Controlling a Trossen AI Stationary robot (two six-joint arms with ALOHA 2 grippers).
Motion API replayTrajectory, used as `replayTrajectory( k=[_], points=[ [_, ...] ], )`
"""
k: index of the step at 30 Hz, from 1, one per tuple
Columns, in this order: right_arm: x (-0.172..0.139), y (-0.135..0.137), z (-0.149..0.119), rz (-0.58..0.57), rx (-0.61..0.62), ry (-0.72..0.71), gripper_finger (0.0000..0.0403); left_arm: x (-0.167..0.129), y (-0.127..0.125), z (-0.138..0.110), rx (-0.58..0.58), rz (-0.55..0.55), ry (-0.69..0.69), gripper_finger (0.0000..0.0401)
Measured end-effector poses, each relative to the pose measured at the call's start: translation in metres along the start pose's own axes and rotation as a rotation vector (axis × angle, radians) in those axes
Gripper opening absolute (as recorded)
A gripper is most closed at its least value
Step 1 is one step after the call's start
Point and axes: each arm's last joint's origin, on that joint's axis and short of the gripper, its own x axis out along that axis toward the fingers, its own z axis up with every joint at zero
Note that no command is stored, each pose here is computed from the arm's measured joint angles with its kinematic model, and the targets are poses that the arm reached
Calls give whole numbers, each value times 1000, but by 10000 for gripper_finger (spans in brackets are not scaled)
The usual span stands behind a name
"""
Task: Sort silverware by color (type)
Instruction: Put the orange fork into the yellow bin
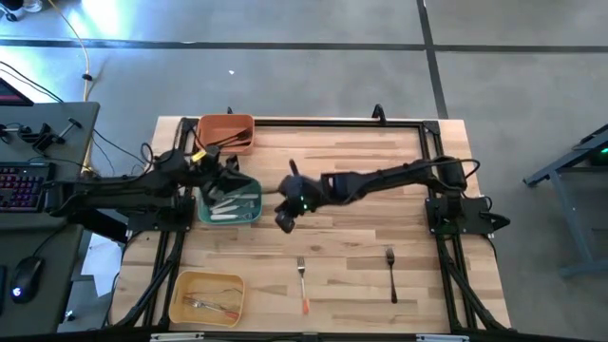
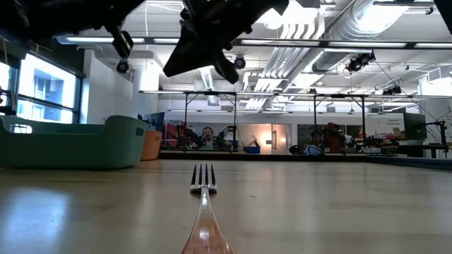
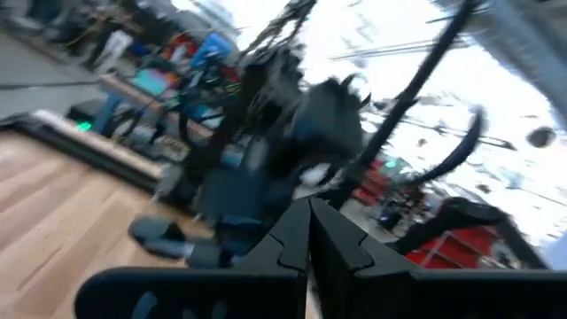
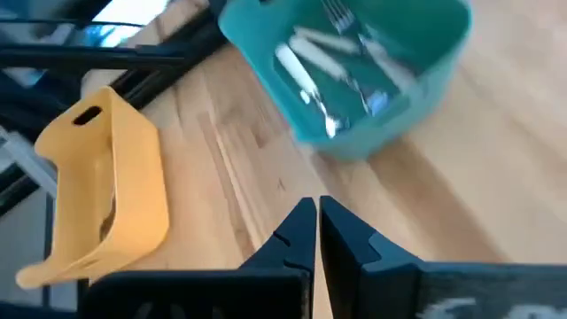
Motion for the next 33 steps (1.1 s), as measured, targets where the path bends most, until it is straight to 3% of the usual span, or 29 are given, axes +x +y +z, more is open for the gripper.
replayTrajectory(
  k=[4, 9, 20, 28, 33],
  points=[
    [-1, 17, -14, -33, 103, -9, 0, -10, -11, 7, 16, -86, -21, 0],
    [-8, 29, -11, -49, 142, -15, 0, -23, -18, 9, 42, -87, -16, 0],
    [-38, 22, 30, -56, 11, 110, 0, -37, -22, 6, 47, -36, -3, 0],
    [-42, 14, 24, -59, -26, 259, 0, -37, -20, 5, 31, 23, -17, 0],
    [-44, 25, 10, -87, 21, 309, 3, -37, -20, 5, 8, 23, -18, 0]
  ],
)
